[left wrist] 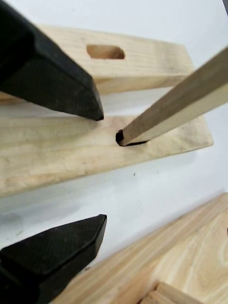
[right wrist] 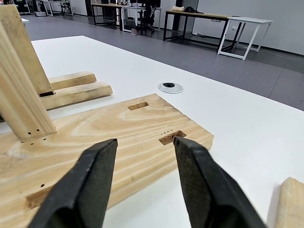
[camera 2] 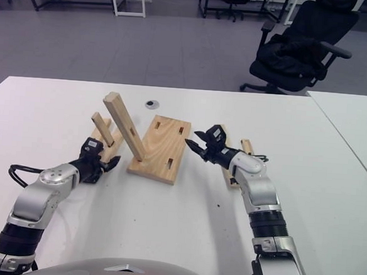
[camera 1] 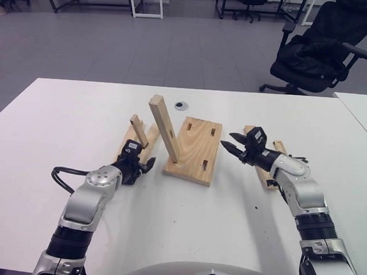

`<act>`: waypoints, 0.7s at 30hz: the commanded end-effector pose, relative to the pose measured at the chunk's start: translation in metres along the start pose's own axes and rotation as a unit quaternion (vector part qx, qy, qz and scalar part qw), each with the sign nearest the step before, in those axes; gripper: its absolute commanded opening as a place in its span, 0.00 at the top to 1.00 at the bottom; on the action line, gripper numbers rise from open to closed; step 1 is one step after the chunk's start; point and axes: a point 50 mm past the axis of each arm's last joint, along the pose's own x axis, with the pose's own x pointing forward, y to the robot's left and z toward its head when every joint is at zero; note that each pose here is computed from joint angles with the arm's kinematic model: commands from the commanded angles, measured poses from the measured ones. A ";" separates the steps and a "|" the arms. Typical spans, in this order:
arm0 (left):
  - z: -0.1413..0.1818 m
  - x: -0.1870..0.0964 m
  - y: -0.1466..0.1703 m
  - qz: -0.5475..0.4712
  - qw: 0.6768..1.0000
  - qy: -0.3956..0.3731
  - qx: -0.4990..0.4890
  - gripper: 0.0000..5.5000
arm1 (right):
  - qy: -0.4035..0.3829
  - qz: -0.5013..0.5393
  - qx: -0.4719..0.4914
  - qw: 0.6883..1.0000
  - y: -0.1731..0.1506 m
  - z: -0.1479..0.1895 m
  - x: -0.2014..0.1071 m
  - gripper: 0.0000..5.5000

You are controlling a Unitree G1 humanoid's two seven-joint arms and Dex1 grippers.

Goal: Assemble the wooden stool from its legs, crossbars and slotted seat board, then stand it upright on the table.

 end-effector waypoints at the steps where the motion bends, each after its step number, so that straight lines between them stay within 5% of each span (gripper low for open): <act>1: -0.006 -0.002 0.004 0.011 1.000 0.008 0.001 0.34 | 0.003 -0.001 0.003 1.000 0.002 -0.002 -0.001 0.60; 7: -0.023 -0.001 0.001 0.004 0.999 0.045 -0.010 0.34 | 0.002 0.001 0.001 1.000 0.003 -0.001 0.002 0.60; 16: -0.021 0.000 0.002 0.000 0.997 0.059 0.045 0.62 | -0.001 -0.005 -0.001 1.000 0.003 0.000 0.003 0.60; 21: 0.024 0.000 0.013 0.014 0.996 -0.076 -0.033 0.62 | -0.007 -0.055 0.029 0.998 -0.015 0.008 0.003 0.60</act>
